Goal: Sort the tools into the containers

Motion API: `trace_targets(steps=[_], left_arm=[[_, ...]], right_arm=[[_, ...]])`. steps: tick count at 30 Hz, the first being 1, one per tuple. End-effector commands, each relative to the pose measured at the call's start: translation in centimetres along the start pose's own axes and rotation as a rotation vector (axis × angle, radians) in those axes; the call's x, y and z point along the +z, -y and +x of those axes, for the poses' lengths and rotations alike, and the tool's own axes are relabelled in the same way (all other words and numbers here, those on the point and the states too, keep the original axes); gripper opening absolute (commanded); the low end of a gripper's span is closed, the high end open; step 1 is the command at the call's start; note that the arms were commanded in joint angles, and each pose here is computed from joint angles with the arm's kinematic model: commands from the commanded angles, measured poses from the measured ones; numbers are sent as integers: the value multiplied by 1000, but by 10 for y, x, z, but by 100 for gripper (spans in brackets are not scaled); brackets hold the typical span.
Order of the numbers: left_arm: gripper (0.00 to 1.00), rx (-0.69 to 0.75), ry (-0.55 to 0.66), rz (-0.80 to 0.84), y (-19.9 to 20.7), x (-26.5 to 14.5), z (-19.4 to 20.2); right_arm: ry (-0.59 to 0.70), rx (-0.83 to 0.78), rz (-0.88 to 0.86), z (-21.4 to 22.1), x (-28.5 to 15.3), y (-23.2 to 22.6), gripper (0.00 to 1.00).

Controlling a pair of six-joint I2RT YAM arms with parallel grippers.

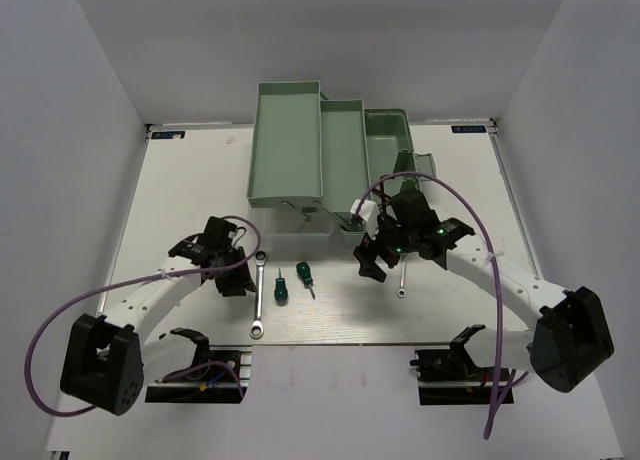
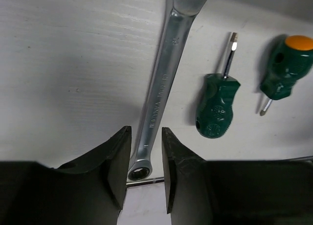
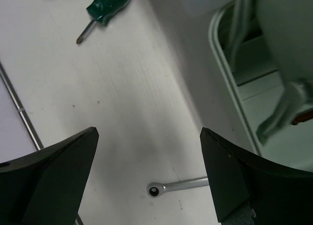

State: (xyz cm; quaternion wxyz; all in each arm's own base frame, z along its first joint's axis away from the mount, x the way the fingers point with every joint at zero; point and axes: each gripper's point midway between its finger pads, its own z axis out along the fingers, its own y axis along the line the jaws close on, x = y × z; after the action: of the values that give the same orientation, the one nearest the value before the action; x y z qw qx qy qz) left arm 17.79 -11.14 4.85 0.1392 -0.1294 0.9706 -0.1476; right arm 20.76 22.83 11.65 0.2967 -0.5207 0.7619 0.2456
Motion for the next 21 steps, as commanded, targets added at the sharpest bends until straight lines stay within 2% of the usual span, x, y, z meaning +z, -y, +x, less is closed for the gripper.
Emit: trace_targets(steps=[1,4,6,21], left_arm=[[42,64,63,-11,12,2,-18],[43,113,55,-43,17,9,-17],[48,141,61,-60,19,12,-14],[49,208,169,-235,11,37,-12]], right_arm=[[67,12,100,-14,-7,15,91],[58,18,90,-10,-6,13,91],[59,21,87,-10,-6,13,91],[77,69,58,-7,-11,12,91]])
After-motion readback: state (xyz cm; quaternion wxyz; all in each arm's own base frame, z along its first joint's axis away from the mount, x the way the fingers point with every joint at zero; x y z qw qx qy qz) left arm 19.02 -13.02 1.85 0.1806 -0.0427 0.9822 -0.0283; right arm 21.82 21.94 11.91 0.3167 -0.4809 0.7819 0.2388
